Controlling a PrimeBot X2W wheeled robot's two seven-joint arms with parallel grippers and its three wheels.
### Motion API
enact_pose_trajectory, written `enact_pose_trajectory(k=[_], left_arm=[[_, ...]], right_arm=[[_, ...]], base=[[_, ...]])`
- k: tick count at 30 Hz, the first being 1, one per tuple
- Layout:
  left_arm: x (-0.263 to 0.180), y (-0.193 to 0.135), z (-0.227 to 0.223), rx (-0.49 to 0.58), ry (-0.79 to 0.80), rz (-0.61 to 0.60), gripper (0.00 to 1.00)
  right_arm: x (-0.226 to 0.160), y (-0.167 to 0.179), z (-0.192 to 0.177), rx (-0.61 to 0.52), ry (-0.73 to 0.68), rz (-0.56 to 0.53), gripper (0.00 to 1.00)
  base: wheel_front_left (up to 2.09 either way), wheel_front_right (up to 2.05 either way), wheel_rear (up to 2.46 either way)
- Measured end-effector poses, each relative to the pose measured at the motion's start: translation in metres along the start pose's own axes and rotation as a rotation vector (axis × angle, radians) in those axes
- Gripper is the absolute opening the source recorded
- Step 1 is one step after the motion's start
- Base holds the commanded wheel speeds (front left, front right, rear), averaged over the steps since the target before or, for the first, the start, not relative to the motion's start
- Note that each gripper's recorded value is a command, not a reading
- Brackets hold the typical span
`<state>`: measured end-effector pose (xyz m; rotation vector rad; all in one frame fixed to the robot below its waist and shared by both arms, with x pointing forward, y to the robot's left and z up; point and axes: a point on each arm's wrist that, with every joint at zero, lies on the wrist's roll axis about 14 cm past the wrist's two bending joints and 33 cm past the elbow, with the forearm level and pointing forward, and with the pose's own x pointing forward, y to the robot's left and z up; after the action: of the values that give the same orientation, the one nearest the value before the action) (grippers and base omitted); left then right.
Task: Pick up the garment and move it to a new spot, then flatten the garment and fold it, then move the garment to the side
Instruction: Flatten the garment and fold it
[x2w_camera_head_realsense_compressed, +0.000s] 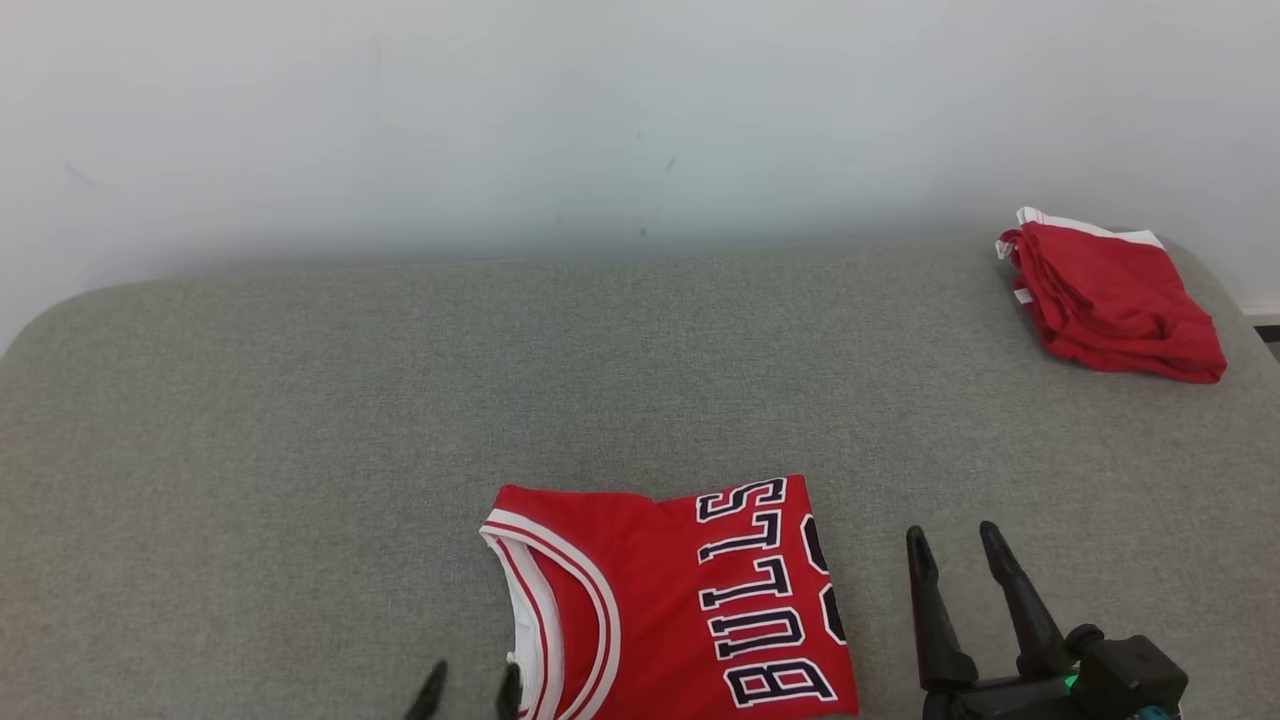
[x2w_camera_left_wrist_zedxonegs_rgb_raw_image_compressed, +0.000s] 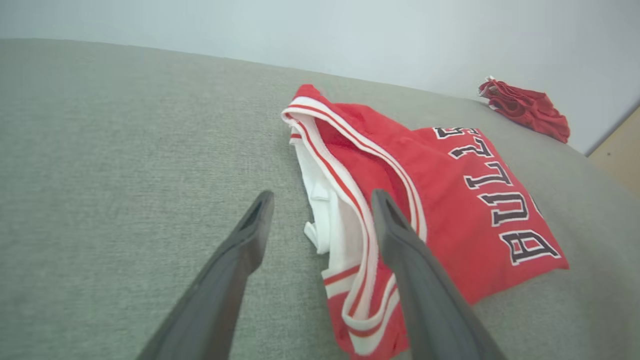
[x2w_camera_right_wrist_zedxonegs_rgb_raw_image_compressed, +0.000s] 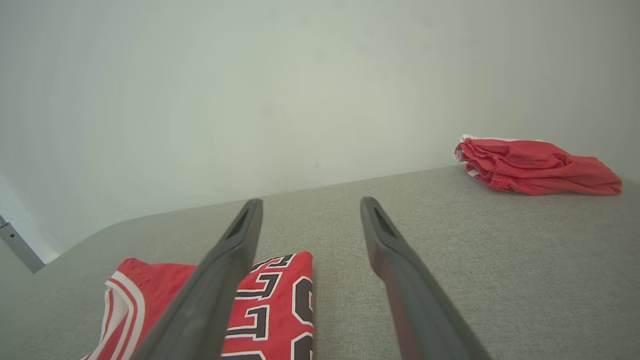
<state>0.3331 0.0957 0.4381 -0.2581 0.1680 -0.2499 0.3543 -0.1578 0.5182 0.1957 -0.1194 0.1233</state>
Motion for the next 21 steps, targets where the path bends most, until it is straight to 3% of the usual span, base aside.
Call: enact_pose_trajectory(k=[13,21], left_arm=[[-0.019,0.081,0.095,0.182,-0.272,0.261,1.0],[-0.035,0.1,0.104,0.282,-0.282,0.328,1.0]], right_arm=[[0.0,-0.009,0.014,-0.01,-0.043,-0.028,1.0],[-0.009,-0.017,0.015,-0.059,-0.039,-0.048,1.0]], base=[[0.0,0.0,0.0],[0.0,0.0,0.0]])
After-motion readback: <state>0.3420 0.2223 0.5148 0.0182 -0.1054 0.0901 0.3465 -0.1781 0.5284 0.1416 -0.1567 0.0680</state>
